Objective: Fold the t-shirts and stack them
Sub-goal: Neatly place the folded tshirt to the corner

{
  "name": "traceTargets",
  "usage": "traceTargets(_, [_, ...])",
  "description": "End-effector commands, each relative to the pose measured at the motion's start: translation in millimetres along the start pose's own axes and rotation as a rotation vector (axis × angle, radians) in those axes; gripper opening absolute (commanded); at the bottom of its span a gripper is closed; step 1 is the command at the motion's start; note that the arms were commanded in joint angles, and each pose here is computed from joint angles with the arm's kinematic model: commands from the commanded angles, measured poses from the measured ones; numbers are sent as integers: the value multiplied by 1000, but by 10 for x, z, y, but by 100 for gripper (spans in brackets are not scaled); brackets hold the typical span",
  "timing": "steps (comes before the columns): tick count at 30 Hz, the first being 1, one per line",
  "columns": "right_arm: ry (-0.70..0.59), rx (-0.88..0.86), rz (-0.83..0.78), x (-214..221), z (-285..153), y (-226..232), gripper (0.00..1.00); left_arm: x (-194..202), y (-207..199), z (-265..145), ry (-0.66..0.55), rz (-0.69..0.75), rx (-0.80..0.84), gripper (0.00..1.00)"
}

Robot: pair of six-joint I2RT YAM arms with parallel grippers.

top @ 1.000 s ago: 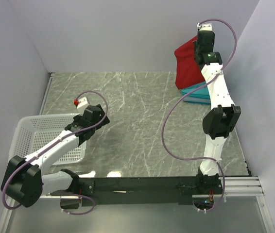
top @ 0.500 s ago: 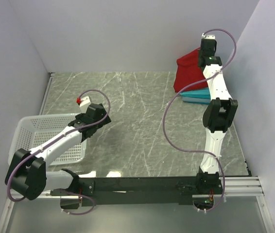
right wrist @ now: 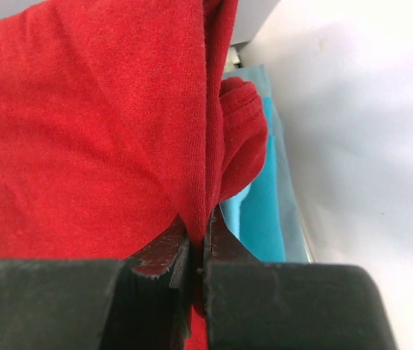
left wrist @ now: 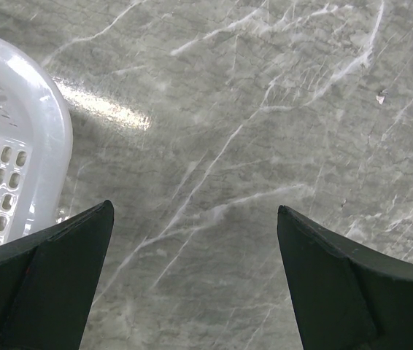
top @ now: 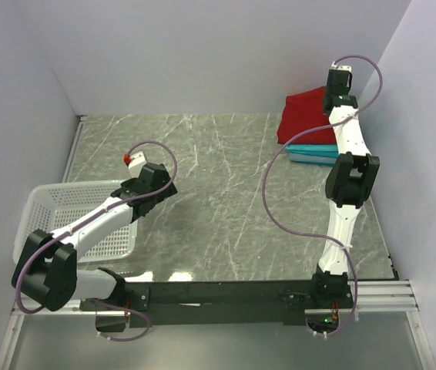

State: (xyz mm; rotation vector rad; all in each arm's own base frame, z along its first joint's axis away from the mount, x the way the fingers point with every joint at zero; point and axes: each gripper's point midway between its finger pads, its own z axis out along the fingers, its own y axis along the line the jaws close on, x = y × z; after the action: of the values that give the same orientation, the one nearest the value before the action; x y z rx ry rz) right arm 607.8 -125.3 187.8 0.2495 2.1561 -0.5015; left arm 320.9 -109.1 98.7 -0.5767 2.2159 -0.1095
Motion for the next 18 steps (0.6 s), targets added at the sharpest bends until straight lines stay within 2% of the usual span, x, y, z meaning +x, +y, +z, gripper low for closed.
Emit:
traceTargets(1, [-48, 79, 52, -138, 44, -265, 0, -128, -80, -15, -18, 2, 10, 99])
traceTargets(7, [-53, 88, 67, -156, 31, -422, 0, -119, -89, -11, -12, 3, 14, 99])
traceTargets(8, [-56, 91, 65, -159, 29, -437, 8, -121, -96, -15, -12, 3, 18, 99])
traceTargets(9, [-57, 95, 65, -159, 28, -436, 21, -124, -93, -18, -13, 3, 17, 99])
traceTargets(10, [-59, 96, 71, -147, 40, -430, 39, -119, -83, -22, -13, 1, 15, 99])
traceTargets(11, [-60, 95, 73, -152, 33, -430, 77, -130, -78, -29, -17, -4, 12, 99])
traceTargets(12, [-62, 90, 77, -157, 31, -422, 84, -147, -82, -45, -22, -11, 14, 100])
traceTargets(18, [-81, 29, 116, -240, -100, -340, 86, -246, -116, -141, -55, -32, 49, 99])
